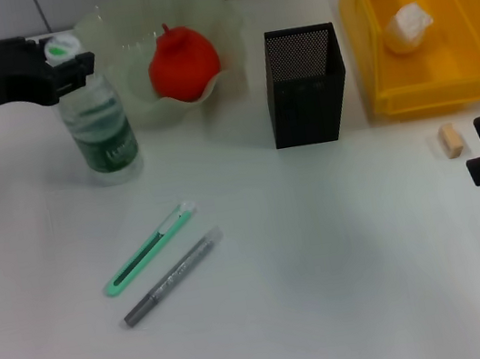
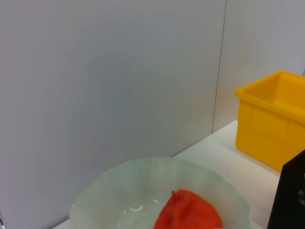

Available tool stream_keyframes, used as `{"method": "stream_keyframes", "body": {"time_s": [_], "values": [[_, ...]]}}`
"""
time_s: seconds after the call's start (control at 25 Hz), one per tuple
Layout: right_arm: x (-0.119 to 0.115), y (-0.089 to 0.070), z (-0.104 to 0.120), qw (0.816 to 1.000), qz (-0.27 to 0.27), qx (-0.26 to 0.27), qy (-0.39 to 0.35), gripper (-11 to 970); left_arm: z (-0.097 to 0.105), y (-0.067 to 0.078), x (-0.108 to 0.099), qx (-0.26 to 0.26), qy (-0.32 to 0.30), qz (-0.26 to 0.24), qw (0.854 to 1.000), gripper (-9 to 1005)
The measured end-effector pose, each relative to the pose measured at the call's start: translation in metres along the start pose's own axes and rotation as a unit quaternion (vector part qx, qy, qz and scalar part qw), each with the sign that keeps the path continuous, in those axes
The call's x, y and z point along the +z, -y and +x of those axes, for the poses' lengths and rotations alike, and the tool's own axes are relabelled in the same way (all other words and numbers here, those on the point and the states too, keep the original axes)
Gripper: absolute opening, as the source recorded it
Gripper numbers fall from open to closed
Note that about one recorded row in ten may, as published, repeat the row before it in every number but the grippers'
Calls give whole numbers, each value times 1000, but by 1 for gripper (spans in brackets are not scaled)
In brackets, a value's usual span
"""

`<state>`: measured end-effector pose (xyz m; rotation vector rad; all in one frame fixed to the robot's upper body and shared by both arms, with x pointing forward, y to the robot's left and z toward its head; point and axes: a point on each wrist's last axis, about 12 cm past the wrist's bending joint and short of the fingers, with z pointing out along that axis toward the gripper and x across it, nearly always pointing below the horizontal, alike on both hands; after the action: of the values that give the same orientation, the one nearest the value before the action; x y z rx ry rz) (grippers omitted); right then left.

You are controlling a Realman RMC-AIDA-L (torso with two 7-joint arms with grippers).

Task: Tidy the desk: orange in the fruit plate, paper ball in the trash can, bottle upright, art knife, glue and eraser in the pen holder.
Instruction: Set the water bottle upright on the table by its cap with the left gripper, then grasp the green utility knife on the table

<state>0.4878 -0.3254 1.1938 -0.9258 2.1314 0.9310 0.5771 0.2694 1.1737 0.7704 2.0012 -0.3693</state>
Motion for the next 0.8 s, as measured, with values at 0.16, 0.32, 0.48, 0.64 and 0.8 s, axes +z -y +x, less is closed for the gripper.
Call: {"method": "stream_keyframes", "body": {"time_s": [0.16,0.32,0.48,0.64,0.8], "values": [[0,0,0,1000,0,0,0,755,1,-1,-5,-9,5,10,1000,526],[1,0,-1,1000,0,-1,0,755,1,1,-5,-6,2,22,1000,540],[1,0,-1,1000,0,-1,0,755,-1,1,-13,4,24,39,999,798],[1,0,-2,1000,0,-4,-2,755,0,-3,-43,24,88,97,991,801],[2,-1,-1,1000,-3,-12,-2,755,4,-4,-66,41,106,144,983,805]]}}
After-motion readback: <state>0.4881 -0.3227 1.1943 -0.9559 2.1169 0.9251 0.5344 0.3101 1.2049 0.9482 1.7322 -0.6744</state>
